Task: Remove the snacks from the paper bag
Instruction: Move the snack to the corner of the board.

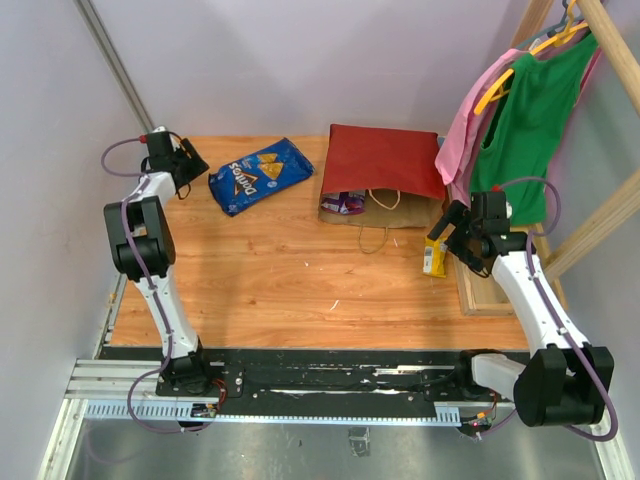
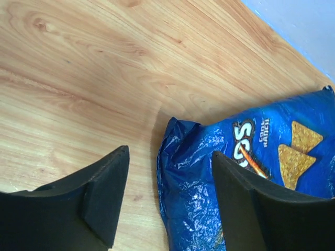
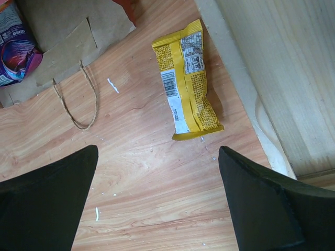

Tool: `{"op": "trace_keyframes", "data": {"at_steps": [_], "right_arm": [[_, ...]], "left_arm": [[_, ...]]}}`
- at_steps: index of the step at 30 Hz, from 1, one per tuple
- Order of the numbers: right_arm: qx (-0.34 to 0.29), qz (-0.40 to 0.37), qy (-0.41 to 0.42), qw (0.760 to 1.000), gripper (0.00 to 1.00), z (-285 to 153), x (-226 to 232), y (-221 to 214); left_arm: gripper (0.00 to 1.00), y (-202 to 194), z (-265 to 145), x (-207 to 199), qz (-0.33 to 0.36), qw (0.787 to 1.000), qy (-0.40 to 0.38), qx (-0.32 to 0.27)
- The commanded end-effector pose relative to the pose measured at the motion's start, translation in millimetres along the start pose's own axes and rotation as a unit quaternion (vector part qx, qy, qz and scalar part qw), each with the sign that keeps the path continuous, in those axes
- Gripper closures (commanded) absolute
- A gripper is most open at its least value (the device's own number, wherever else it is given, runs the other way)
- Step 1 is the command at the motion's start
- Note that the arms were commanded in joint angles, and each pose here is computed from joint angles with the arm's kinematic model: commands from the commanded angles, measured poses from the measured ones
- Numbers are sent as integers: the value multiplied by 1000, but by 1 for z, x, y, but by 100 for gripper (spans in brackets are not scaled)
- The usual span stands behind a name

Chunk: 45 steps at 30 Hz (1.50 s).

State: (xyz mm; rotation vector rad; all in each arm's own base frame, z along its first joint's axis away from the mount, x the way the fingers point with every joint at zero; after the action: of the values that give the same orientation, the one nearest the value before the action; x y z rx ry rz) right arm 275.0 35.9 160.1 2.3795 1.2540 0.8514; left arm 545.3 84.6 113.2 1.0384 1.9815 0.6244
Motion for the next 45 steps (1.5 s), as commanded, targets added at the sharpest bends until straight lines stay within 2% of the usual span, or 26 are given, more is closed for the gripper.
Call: {"op": "trace_keyframes", "data": {"at_steps": [1,6,9,14,25,35,37,40,45], "right_arm": [[7,-16,10,1000,0,2,4,-5],[7,-16,10,1000,0,2,5,-4],[8,-17,9,1000,1,3,5,-5],[16,-16,10,1000,0,5,6,-7],[18,-19,3,1000,0,9,4,-7],[25,-22,-1,999,0,14,3,-8],[27,-22,-1,999,0,14,3,-9],[28,-22,-1,999,0,14,3,-9],[28,-23,-3,999,0,14,2,-10]], "left_arm": [[38,-4,13,2,9,1000,-8,9],[50,-16,27,3,7,999,-24,25],[50,-23,35,0,6,998,-43,39],[51,-21,45,4,9,999,-27,46],[68,-16,58,7,5,999,-17,42],[71,-27,64,15,9,999,-7,53],[79,-26,65,15,10,999,-7,52],[98,-22,67,14,11,999,-3,48],[99,0,67,8,23,999,1,30]]}}
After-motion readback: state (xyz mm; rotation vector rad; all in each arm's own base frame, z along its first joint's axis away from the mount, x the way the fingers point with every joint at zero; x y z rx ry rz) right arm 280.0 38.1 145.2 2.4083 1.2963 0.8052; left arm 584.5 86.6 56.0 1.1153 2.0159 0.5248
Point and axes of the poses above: each gripper's point midway between its finger pads, its own z axis out along the fingers, its own x axis along the line the jaws close on, y = z × x, the point moved 3 cm from there along -z, back along the fingers
